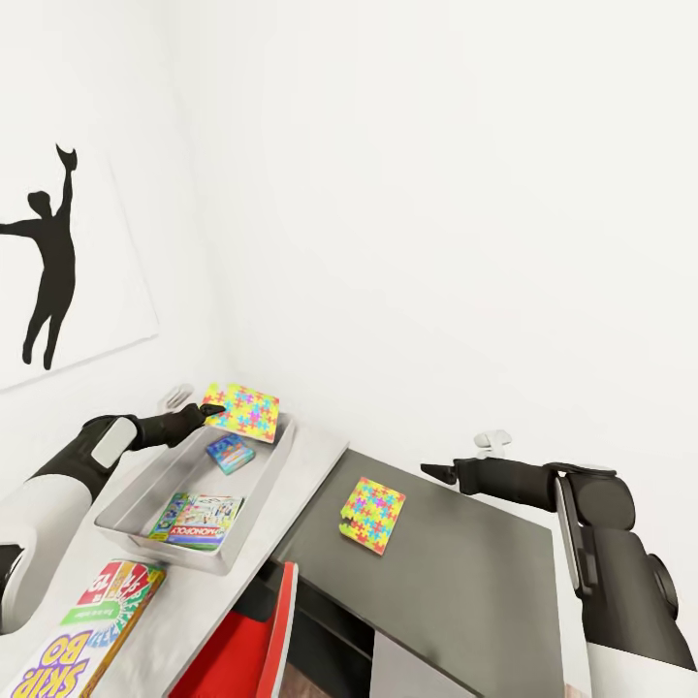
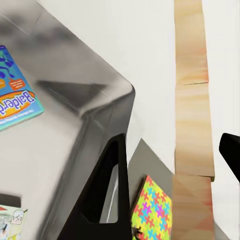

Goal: Put all the toys in the child's room - the three board games (two on the bed and one on the table), the two jigsaw puzzles on the table, and the tennis ball on the table - inside the toy box on the table in the child's room.

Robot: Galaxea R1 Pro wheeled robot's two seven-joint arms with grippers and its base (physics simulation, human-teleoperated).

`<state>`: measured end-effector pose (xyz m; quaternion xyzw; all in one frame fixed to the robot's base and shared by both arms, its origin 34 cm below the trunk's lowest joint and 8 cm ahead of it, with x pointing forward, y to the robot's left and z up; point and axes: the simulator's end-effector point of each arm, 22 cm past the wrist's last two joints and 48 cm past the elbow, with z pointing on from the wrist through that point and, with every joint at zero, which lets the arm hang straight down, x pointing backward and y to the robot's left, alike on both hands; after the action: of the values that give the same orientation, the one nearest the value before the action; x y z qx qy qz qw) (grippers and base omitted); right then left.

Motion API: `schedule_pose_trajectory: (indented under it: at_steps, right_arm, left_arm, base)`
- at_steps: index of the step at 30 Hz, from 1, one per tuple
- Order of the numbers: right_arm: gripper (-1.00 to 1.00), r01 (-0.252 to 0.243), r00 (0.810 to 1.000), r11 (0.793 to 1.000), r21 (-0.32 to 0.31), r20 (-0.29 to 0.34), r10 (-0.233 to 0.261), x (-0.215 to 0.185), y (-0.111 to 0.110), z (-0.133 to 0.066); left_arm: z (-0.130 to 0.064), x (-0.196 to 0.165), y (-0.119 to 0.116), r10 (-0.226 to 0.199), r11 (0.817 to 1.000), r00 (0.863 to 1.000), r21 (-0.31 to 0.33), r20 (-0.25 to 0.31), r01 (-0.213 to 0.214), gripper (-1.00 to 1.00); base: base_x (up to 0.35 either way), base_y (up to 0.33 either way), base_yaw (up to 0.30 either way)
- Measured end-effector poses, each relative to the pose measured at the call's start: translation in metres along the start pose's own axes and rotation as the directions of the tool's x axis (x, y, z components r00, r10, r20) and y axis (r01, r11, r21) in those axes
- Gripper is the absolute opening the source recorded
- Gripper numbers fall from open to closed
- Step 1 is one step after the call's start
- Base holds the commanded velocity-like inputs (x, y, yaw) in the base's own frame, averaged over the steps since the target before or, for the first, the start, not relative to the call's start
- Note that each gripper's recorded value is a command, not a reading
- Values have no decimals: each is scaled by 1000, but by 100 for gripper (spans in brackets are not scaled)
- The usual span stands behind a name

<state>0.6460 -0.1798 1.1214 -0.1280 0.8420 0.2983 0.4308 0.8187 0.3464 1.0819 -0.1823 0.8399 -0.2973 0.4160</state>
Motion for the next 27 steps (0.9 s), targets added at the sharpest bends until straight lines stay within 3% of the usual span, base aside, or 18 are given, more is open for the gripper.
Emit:
schedule_pose_trajectory:
  at_steps: [9, 27]
  right_arm:
    - [100, 0, 1000, 1000, 0, 0, 0, 0, 0, 0]
    - [100, 1, 1000, 1000, 1, 0, -1, 0, -1, 0]
  left_arm:
    - [-2, 2, -1, -2, 999, 1000, 34, -3, 2, -100]
    - [-8, -2, 7, -3, 1000, 1000, 28, 5, 3, -100]
  base:
    - [0, 0, 0]
    - [0, 0, 0]
